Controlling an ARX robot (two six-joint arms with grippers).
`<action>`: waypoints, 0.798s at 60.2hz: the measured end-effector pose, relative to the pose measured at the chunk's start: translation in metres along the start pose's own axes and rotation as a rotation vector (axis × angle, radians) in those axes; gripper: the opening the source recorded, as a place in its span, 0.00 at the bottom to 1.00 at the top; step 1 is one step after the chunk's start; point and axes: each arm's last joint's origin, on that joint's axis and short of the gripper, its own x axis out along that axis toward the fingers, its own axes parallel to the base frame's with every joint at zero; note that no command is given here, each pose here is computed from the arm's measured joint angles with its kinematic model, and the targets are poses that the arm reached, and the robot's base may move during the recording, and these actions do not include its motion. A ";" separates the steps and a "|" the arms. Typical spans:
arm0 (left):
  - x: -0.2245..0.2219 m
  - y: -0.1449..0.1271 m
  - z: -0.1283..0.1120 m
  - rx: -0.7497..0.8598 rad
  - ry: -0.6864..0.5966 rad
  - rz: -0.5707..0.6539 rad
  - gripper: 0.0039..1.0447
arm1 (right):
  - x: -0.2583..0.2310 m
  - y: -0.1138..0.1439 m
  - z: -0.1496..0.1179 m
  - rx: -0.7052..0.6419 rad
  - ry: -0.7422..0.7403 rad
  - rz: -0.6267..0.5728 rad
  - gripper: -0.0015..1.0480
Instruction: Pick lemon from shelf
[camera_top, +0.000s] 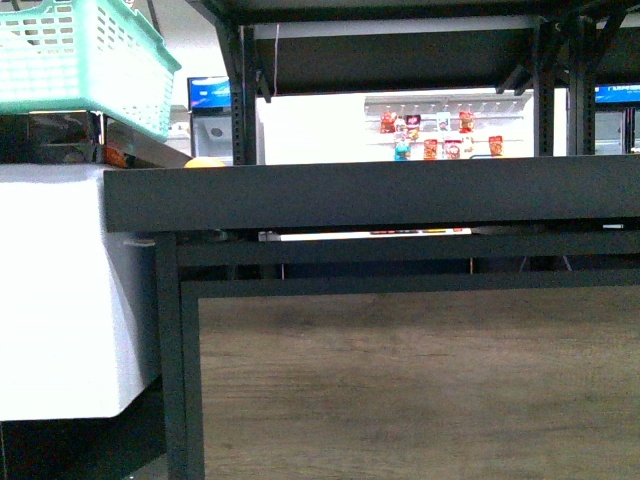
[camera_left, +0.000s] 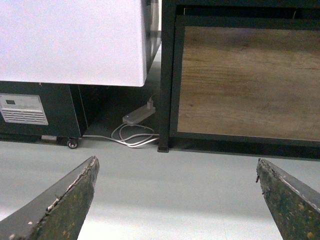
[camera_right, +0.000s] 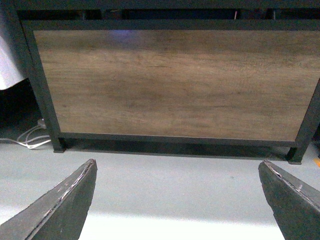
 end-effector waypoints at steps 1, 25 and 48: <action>0.000 0.000 0.000 0.000 0.000 0.000 0.92 | 0.000 0.000 0.000 0.000 0.000 0.000 0.93; 0.000 0.000 0.000 0.000 0.000 0.000 0.92 | 0.000 0.000 0.000 0.000 0.000 0.000 0.93; 0.000 0.000 0.000 0.000 0.000 0.000 0.92 | 0.000 0.000 0.000 0.000 0.000 0.000 0.93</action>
